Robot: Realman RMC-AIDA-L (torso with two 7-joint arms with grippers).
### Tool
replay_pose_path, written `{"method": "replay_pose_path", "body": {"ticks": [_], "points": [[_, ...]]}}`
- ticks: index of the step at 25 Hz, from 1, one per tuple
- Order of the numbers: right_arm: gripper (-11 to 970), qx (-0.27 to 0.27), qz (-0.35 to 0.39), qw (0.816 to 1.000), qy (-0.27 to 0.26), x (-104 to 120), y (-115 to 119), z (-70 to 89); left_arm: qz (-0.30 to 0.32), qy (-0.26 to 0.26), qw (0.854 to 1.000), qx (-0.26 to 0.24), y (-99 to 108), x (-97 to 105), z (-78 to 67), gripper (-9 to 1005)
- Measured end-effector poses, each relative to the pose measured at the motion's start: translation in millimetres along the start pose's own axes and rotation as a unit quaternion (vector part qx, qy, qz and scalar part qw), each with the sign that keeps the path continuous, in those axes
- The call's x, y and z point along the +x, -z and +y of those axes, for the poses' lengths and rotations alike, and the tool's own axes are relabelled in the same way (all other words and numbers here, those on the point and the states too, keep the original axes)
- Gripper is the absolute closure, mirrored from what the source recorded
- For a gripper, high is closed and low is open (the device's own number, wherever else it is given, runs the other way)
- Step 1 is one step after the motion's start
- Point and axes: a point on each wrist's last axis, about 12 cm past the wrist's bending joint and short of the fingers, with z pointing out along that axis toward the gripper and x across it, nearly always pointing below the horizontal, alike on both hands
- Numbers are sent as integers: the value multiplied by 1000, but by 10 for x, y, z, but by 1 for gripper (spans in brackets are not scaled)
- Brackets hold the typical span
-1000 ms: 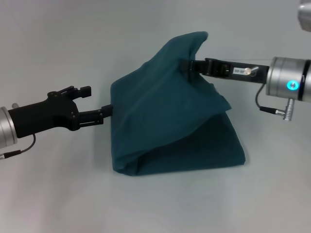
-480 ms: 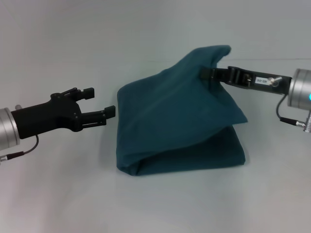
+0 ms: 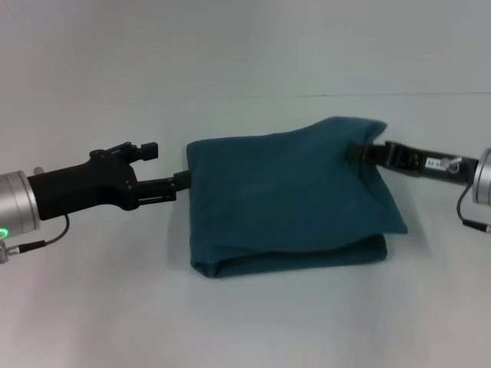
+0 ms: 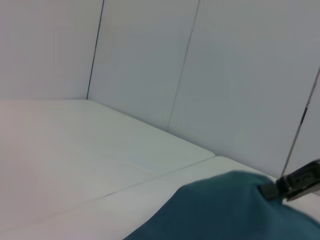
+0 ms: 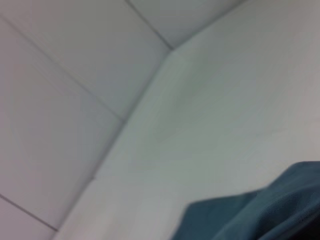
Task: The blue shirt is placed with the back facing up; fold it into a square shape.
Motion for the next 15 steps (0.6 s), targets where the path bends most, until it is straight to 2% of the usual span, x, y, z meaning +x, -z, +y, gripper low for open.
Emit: {"method": "replay_pose_path", "body": {"ticks": [6,15], "points": [[743,42,9,999,-4,127,-17,-147,5,7,1000,4,-41,-2,-13,48],[724,88,28,996,6,239,-100,-231,8,5,1000,9,-80,-21,-21,48]]}}
